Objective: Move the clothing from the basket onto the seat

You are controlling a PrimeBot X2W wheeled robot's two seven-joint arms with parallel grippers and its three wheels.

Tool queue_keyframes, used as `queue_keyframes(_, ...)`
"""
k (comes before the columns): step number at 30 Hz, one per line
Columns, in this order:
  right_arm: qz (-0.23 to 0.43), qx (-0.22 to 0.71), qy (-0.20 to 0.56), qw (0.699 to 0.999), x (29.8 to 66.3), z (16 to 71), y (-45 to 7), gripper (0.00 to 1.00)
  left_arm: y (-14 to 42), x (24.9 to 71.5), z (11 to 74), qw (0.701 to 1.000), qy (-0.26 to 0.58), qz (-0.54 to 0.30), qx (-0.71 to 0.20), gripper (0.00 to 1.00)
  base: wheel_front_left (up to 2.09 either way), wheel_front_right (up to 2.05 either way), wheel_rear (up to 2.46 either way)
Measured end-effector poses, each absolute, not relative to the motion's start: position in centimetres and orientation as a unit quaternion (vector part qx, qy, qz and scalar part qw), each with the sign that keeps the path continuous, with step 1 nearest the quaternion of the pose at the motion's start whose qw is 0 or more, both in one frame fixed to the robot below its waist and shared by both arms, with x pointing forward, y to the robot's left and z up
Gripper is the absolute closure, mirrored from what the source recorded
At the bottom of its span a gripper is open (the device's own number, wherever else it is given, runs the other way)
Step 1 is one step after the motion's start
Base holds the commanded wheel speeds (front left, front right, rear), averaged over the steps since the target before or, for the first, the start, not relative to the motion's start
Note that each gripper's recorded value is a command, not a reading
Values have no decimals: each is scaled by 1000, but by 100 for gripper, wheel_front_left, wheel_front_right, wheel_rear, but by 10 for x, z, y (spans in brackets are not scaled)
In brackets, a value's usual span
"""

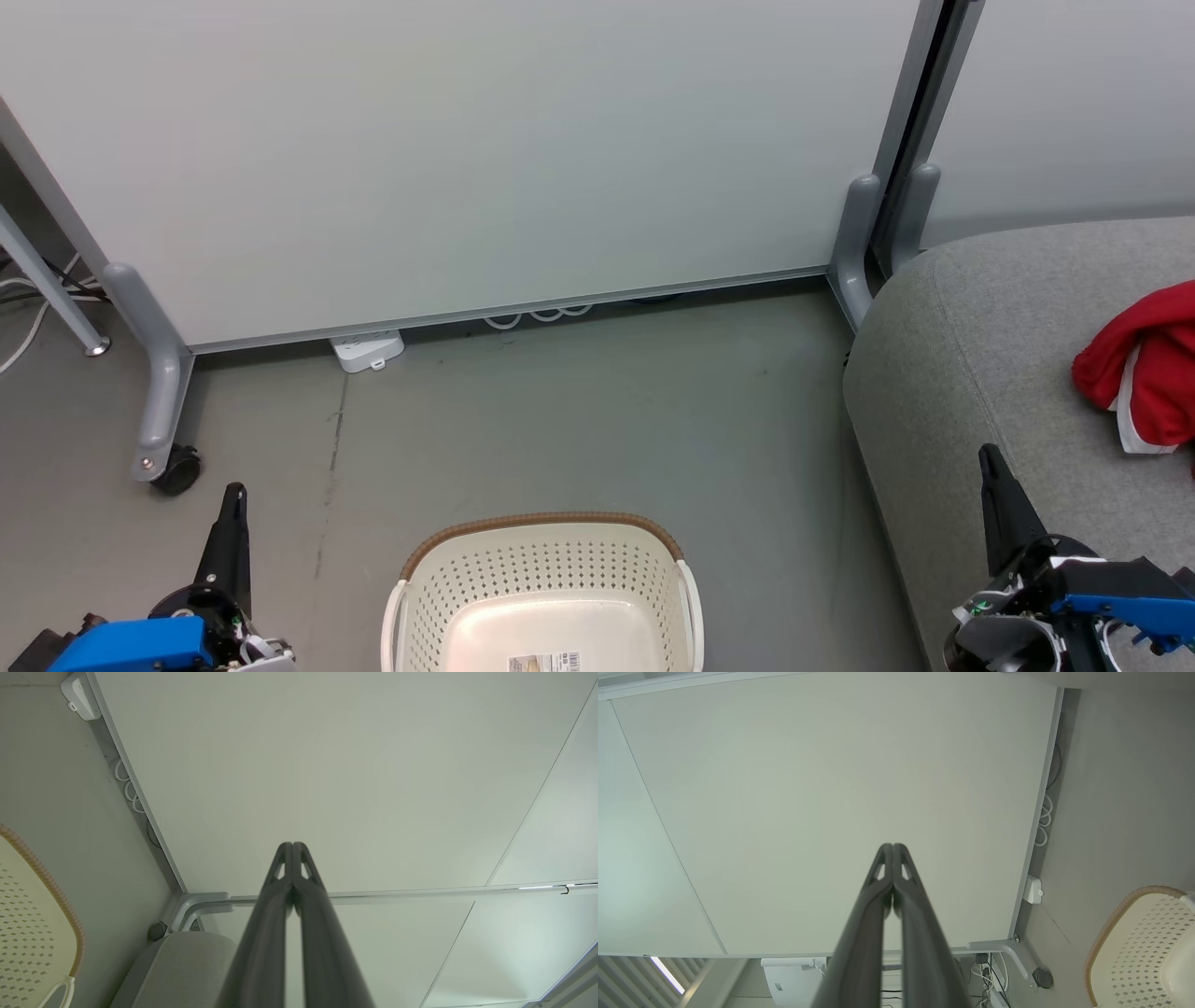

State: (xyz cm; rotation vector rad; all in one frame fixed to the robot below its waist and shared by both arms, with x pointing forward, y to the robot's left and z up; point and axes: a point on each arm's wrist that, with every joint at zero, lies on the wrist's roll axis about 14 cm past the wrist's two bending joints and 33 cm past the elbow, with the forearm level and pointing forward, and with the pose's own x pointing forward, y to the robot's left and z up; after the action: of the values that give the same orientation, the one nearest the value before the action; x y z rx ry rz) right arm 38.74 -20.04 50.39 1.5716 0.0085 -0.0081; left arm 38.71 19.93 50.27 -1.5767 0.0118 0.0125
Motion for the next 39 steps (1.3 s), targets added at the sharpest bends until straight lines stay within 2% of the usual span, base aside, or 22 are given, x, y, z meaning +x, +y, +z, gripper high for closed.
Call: queue_keyframes(39,-3,707,3,707,388,504,-200,100,199,387,503,705,5,5,-709,100,0,0,0)
